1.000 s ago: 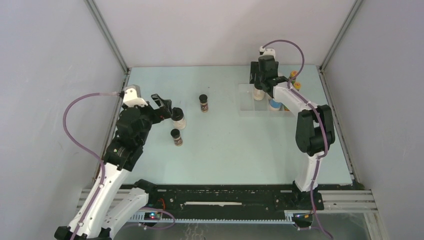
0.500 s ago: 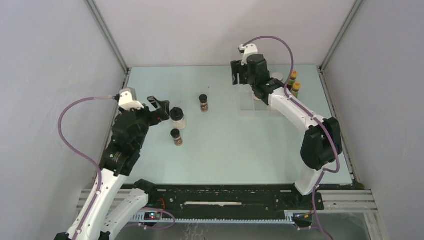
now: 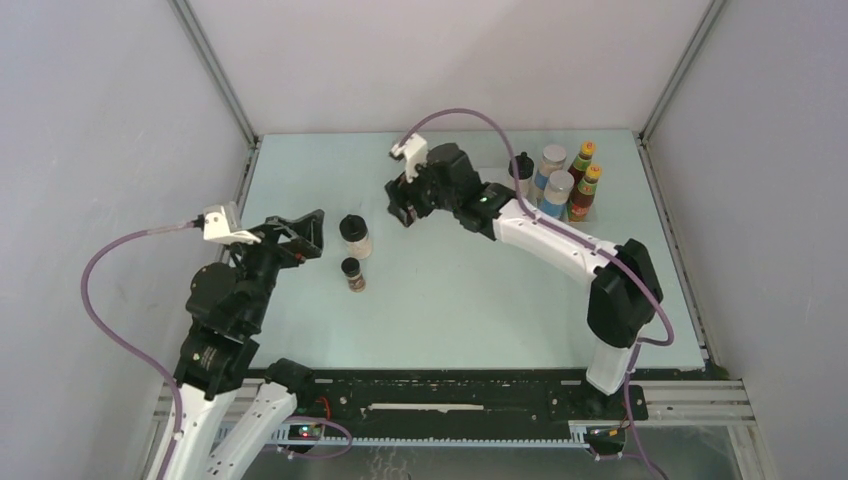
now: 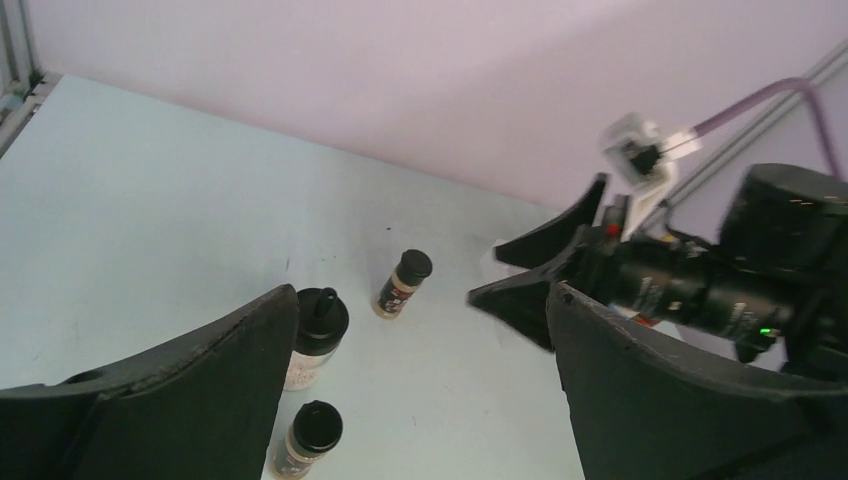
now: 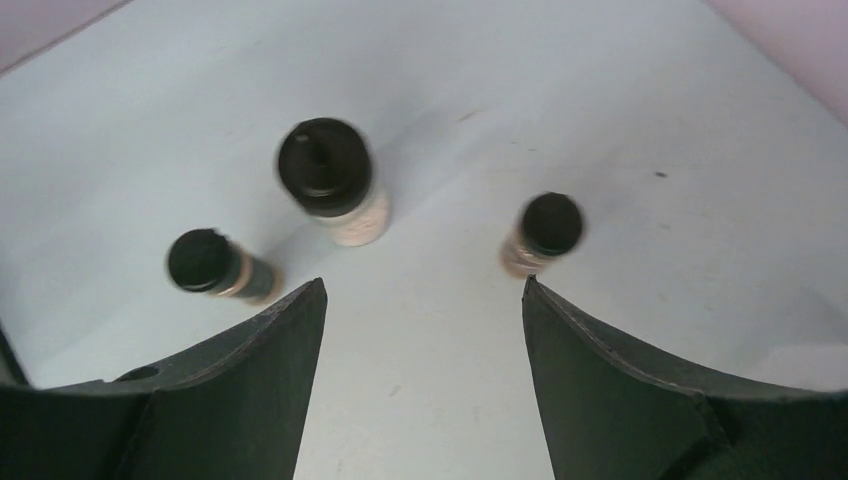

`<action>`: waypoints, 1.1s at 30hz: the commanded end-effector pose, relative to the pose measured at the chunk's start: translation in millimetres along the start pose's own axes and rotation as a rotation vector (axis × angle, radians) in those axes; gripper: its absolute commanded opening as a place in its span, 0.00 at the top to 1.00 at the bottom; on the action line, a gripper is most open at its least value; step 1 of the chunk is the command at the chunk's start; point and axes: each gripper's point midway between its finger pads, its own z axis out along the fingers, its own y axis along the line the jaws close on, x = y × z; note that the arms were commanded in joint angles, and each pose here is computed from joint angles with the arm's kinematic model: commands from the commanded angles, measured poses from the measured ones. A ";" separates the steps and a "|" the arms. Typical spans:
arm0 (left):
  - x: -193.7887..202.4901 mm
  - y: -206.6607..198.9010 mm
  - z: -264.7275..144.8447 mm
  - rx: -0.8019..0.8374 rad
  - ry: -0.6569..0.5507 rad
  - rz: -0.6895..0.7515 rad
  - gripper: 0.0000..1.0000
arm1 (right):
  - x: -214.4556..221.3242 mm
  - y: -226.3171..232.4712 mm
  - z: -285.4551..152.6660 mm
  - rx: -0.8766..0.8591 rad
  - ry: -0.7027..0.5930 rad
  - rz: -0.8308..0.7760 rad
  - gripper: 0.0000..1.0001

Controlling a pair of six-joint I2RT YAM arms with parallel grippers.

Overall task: Organize the condiment bottles
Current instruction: Pick up the bottle from the center of the board.

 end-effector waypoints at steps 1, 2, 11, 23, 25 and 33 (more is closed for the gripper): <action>2.7 -9.2 -7.7 0.075 -0.004 0.007 0.02 | -2.2 49.1 13.0 -0.137 0.018 -0.066 0.20; 2.1 -11.3 -9.7 0.089 -0.007 0.006 0.02 | -0.1 57.7 15.8 -0.159 0.025 -0.075 0.20; -3.4 -21.9 -24.8 0.169 -0.029 0.024 0.01 | 9.7 111.0 43.8 -0.267 0.067 -0.124 0.19; -6.1 -38.7 -37.4 0.283 -0.046 0.048 0.01 | 18.1 113.1 76.4 -0.286 0.087 -0.129 0.18; -6.1 -40.5 -38.4 0.296 -0.047 0.057 0.01 | 18.6 111.7 81.6 -0.287 0.086 -0.128 0.17; -9.8 -43.8 -42.7 0.323 -0.070 0.081 0.01 | 17.9 100.7 99.7 -0.277 0.090 -0.126 0.13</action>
